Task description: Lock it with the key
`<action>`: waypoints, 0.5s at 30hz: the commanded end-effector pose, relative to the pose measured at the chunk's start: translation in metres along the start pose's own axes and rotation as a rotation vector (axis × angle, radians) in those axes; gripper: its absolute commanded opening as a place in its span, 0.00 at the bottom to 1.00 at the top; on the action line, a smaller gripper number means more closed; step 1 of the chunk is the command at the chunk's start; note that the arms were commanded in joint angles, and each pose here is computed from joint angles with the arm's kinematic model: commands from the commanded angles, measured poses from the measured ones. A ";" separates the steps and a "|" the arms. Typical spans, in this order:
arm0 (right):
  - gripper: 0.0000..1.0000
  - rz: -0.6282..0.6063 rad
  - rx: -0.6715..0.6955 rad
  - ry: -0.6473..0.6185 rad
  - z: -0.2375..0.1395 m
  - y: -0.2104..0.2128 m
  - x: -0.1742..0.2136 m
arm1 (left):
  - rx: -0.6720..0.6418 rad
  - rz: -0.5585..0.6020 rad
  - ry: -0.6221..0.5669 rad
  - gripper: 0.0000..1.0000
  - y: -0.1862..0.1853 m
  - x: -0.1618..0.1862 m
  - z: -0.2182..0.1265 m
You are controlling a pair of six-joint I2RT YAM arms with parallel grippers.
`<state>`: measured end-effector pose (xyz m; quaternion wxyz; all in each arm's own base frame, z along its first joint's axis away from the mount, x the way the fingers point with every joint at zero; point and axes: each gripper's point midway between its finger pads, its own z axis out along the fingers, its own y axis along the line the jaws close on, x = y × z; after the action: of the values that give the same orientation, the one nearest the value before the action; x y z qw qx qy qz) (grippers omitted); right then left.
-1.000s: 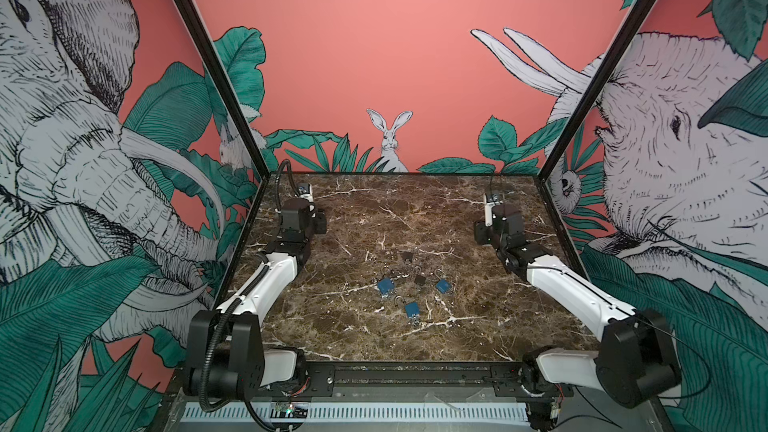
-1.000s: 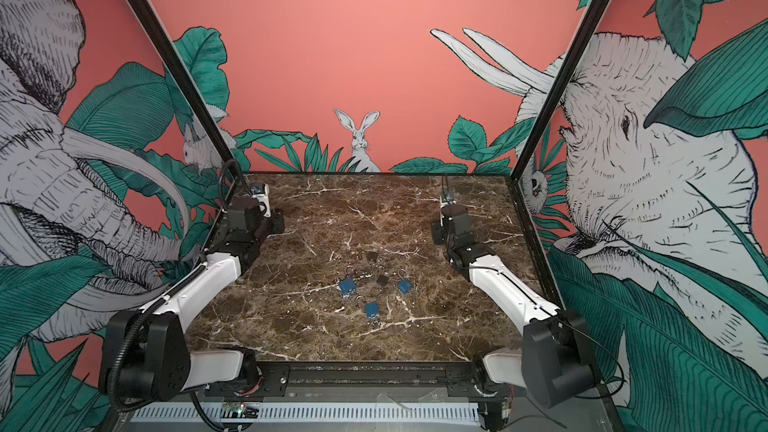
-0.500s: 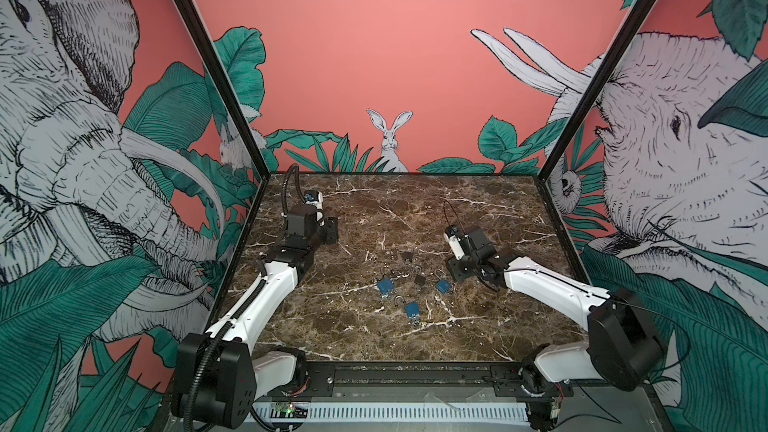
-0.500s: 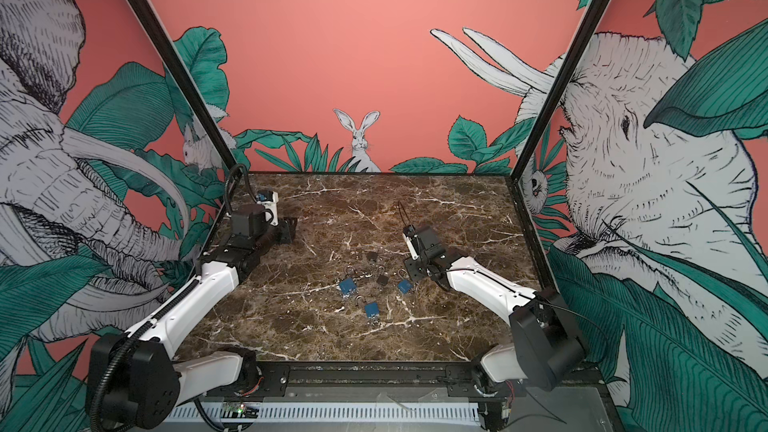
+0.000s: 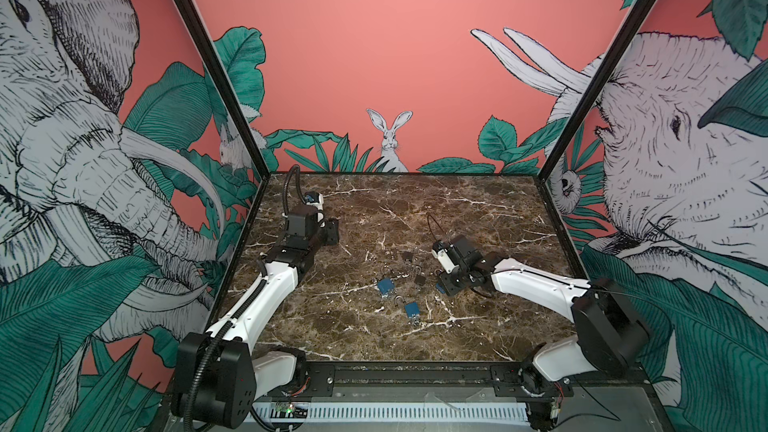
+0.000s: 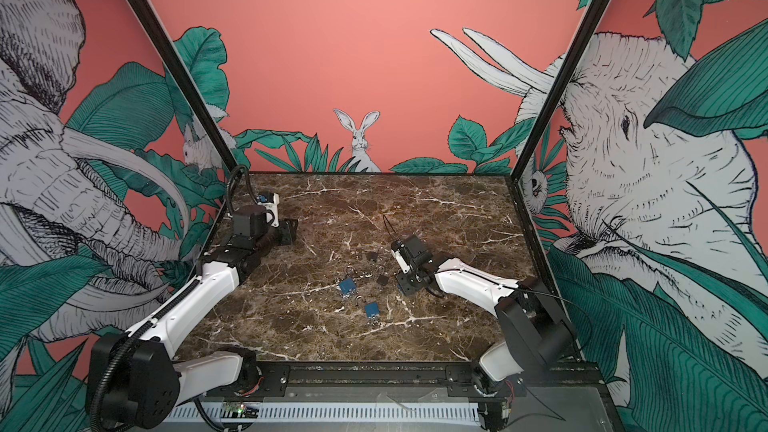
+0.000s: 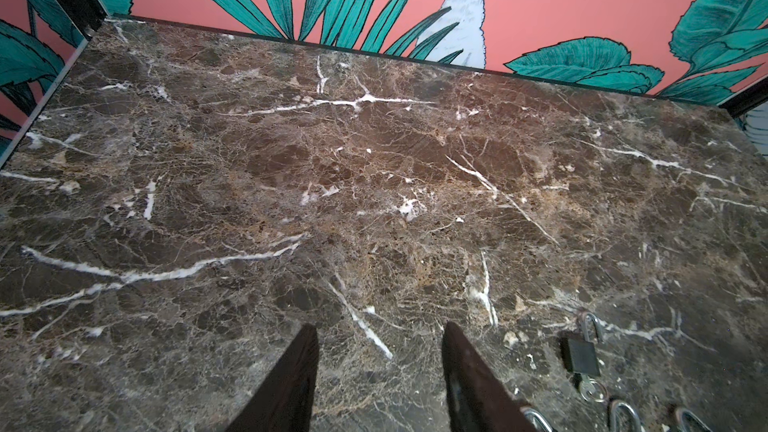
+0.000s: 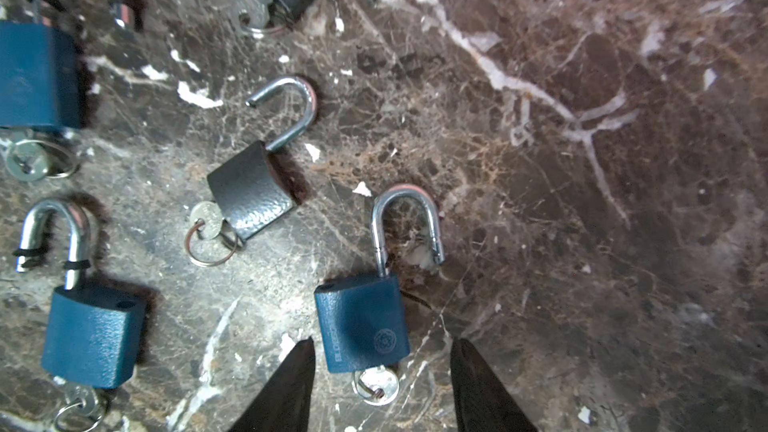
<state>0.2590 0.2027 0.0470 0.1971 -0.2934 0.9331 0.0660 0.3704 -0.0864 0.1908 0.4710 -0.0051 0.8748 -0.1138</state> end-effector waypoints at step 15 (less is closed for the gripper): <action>0.44 -0.002 0.035 0.069 0.017 0.007 0.003 | 0.001 0.001 0.036 0.50 -0.001 0.005 0.001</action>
<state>0.2528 0.2101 0.0260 0.1648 -0.3001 0.9380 0.0538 0.3689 -0.0863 0.1815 0.4562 -0.0047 0.8830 -0.1107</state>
